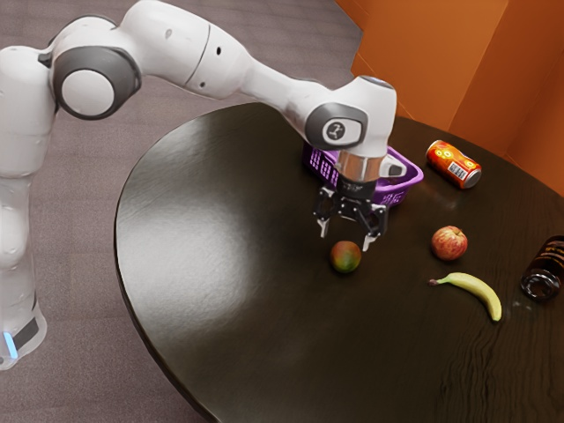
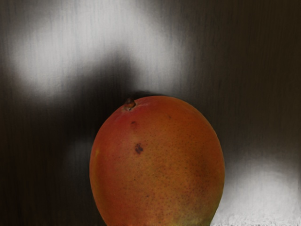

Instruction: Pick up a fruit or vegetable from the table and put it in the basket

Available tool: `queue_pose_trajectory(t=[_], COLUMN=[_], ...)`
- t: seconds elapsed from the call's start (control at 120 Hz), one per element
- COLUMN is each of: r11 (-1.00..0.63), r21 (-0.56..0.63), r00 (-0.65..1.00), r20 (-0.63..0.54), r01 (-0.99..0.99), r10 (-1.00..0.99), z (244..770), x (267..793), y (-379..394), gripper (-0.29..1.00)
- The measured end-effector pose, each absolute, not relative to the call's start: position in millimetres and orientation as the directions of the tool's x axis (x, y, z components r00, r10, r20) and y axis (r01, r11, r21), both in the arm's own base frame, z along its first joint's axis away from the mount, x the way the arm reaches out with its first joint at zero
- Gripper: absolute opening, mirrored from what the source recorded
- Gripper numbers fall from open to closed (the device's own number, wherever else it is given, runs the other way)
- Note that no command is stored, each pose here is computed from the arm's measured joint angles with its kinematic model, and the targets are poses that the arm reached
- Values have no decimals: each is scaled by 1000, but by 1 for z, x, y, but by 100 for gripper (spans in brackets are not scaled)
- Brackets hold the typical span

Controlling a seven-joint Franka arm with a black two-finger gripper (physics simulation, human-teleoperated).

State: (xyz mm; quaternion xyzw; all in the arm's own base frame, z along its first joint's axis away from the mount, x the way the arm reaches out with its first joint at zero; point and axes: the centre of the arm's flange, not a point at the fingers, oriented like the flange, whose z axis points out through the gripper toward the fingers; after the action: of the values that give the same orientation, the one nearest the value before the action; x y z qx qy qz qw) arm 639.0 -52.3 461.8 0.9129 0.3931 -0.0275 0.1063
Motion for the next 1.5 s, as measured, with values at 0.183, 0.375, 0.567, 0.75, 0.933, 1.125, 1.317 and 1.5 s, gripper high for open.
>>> queue_pose_trajectory(t=[0.183, 0.375, 0.567, 0.75, 0.933, 1.125, 1.317, 1.5], r11=[-670, -668, -672, -670, -678, -677, -679, -681], r21=[181, 186, 190, 195, 196, 193, 195, 193], r00=[693, 693, 698, 697, 705, 704, 706, 707], r20=[-147, -158, -158, -154, -154, -160, -159, -163], r01=[720, 720, 716, 716, 709, 710, 708, 707], r10=[706, 703, 699, 700, 692, 692, 690, 688], z=[454, 444, 437, 436, 430, 422, 421, 416], x=[637, 638, 641, 643, 645, 648, 648, 649], y=[-53, -50, -48, -43, -47, -45, -45, -45], gripper=[70, 70, 70, 70, 70, 70, 70, 70])
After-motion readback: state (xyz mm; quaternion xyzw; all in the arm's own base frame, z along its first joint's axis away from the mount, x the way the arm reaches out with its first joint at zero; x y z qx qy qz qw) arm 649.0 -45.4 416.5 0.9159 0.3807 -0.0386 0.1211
